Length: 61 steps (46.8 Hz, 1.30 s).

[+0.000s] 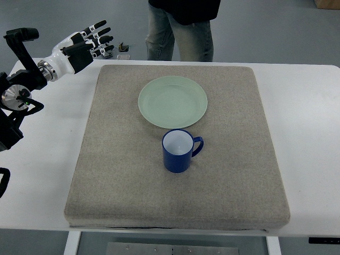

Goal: Place cup left of plate with left hand
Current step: 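Move the left hand from its raised pose down toward the table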

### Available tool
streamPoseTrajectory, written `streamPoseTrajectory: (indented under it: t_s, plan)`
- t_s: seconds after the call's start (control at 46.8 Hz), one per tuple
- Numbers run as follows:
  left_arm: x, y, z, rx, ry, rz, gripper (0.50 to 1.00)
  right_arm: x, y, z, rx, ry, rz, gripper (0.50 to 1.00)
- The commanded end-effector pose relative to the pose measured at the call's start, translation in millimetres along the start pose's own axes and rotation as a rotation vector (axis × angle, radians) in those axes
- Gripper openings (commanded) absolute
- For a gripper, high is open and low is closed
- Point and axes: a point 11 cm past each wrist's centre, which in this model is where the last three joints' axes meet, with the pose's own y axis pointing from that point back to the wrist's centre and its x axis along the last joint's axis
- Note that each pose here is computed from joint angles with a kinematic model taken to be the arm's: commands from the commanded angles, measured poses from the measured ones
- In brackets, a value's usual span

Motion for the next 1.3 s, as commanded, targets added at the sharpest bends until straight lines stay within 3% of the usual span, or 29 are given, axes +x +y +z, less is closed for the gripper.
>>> streamPoseTrajectory:
  t_s: [0.0, 0.641, 0.876, 1.154, 1.283]
  plan:
    - [3, 1, -1, 0.005, 0.000, 0.009, 0.999, 0, 0, 0, 0.000, 0.000, 0.001, 0.934]
    - [5, 13, -2, 0.050, -0.089, -0.015, 0.999, 0, 0, 0, 0.000, 0.000, 0.001, 0.934]
    - [-14, 50, 6, 0.021, -0.161, -0.138, 0.996, 0, 0, 0, 0.000, 0.000, 0.000, 0.934]
    - [8, 79, -2, 0.029, -0.223, -0.077, 0.996, 0, 0, 0, 0.000, -0.002, 0.000, 0.934]
    - [-2, 88, -14, 0.047, -0.262, -0.107, 0.994, 0, 0, 0, 0.000, 0.000, 0.000, 0.934]
